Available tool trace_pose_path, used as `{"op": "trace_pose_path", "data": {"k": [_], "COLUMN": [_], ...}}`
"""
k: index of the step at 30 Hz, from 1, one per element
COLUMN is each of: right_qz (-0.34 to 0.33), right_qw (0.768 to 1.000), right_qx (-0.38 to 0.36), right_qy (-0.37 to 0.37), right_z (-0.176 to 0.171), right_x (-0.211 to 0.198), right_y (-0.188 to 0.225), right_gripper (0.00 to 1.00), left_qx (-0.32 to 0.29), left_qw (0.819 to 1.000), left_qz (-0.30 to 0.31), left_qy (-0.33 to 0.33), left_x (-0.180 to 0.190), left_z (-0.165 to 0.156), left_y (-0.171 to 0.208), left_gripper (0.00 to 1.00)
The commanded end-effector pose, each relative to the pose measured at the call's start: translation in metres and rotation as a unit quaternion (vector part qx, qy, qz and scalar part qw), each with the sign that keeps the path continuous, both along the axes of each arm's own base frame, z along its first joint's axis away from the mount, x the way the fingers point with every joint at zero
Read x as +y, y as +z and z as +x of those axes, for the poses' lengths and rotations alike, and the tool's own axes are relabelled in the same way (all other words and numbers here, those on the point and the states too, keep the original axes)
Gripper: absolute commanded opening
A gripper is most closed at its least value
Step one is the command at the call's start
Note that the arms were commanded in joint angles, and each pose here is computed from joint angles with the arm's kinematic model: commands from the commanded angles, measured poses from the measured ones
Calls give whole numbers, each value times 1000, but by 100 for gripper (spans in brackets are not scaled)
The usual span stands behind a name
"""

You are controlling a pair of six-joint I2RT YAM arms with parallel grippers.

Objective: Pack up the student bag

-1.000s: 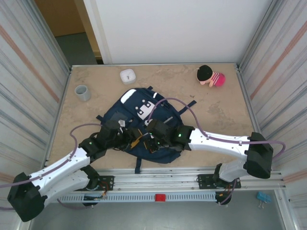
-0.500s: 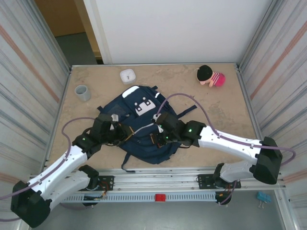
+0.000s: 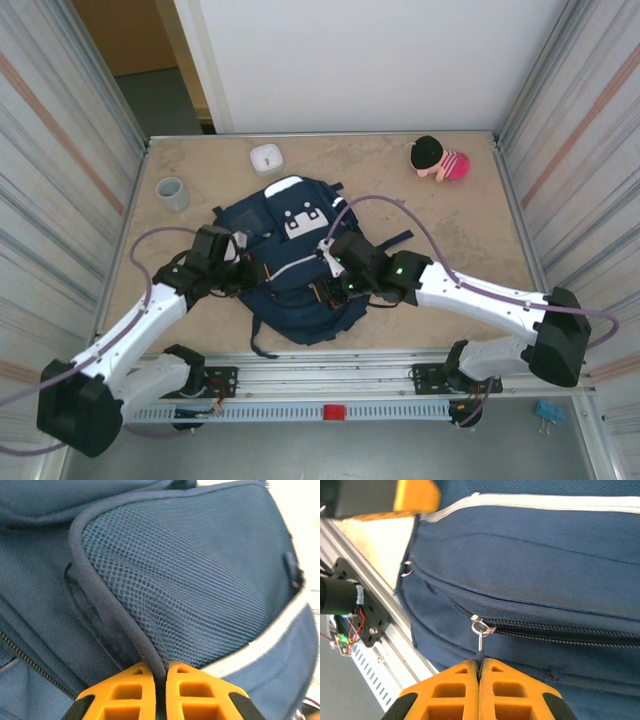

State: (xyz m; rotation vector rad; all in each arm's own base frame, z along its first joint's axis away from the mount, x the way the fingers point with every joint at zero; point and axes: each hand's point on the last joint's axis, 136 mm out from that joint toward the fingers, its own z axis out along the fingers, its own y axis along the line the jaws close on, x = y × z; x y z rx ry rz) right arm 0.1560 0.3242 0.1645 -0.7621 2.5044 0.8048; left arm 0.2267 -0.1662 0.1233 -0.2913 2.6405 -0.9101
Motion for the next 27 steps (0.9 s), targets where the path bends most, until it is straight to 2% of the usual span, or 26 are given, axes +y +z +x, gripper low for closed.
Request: {"op": "trace_pose_path", "data": {"k": [1, 6, 7, 9, 12, 15, 20, 27], "right_qz": [31, 40, 41, 43, 40, 36, 35, 41], "right_qw": [999, 999, 999, 999, 999, 999, 999, 999], "right_qx": [17, 10, 6, 1, 3, 8, 5, 3], "right_qy": [38, -1, -6, -14, -22, -22, -18, -16], "right_z": [-29, -17, -14, -9, -4, -2, -2, -1], "right_x": [28, 43, 44, 43, 39, 36, 37, 39], "right_y": [8, 7, 8, 10, 7, 4, 5, 5], "right_gripper": [0, 0, 0, 0, 0, 0, 0, 0], "left_qx": [-76, -111, -115, -116, -102, -90, -46, -17], "left_qw": [995, 992, 991, 992, 994, 995, 994, 991], "left_qz": [59, 62, 57, 42, 4, -34, -96, -127], "left_qy": [-12, -28, -31, -35, -26, -9, 33, 45], "left_x": [9, -2, -4, -8, -9, -11, -22, -41], "left_z": [42, 71, 72, 68, 46, 14, -27, -36], "left_y": [9, 21, 25, 33, 44, 53, 46, 32], "left_gripper": [0, 0, 4, 20, 42, 50, 52, 52]}}
